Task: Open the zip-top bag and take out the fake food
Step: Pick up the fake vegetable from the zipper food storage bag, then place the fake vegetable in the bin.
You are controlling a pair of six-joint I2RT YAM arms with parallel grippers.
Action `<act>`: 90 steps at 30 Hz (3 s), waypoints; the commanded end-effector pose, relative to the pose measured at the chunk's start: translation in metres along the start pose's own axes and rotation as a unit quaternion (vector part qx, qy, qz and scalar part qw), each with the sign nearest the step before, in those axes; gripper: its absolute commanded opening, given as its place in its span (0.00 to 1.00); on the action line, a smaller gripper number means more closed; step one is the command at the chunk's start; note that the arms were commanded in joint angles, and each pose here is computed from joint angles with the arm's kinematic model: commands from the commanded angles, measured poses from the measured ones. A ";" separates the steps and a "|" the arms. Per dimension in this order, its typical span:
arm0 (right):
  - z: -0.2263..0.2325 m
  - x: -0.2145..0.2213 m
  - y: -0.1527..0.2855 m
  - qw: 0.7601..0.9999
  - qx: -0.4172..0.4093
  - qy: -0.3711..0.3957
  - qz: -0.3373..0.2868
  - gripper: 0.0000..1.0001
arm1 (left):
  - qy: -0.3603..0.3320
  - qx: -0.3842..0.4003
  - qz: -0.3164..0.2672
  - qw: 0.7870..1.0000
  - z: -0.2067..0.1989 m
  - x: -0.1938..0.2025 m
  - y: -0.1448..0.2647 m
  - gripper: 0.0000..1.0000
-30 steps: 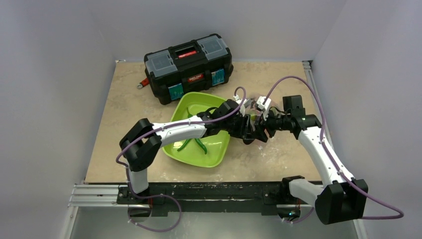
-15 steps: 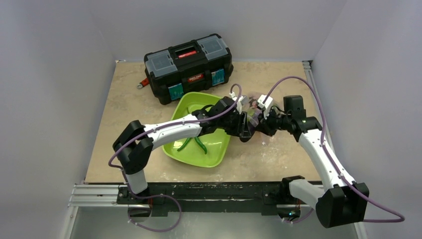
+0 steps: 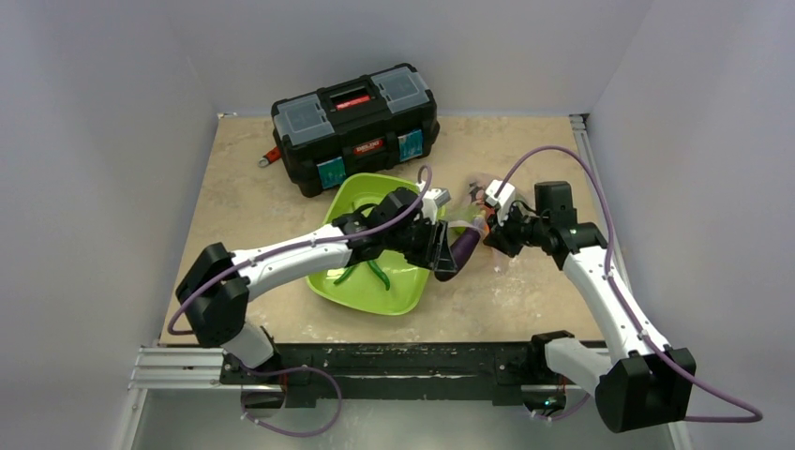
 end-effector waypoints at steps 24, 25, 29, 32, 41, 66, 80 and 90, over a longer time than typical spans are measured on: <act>-0.002 -0.008 -0.002 1.000 -0.002 0.010 -0.020 0.00 | -0.134 0.019 0.027 0.990 0.002 0.080 0.148 0.00; -0.002 -0.008 -0.002 1.000 -0.002 0.009 -0.019 0.00 | -0.134 0.015 0.026 0.991 0.003 0.082 0.153 0.00; -0.002 -0.007 -0.003 1.000 -0.002 0.008 -0.018 0.00 | -0.142 0.006 0.020 0.990 0.004 0.088 0.169 0.00; -0.003 -0.007 -0.003 1.000 0.000 0.008 -0.018 0.00 | -0.145 -0.006 0.017 0.989 0.006 0.091 0.180 0.00; -0.003 -0.005 -0.004 1.000 -0.001 0.006 -0.015 0.00 | -0.145 -0.063 -0.013 0.987 0.019 0.095 0.205 0.00; -0.003 -0.004 -0.004 1.000 -0.003 0.007 -0.014 0.00 | -0.108 -0.148 -0.053 0.982 0.054 0.082 0.199 0.00; -0.003 -0.004 -0.004 1.000 -0.004 0.008 -0.013 0.00 | -0.105 -0.158 -0.063 0.980 0.061 0.077 0.193 0.00; -0.003 -0.003 -0.004 1.000 -0.004 0.008 -0.012 0.00 | -0.103 -0.167 -0.076 0.978 0.067 0.069 0.186 0.00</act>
Point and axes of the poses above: each gripper's point midway between its finger pads, its own y axis back along the fingers, its own z axis along the line the jaws close on, x = y × z, the point moved 3 cm from there along y, back along the fingers, and after that the axes turned 8 degrees about -y, right-handed, at the moved point
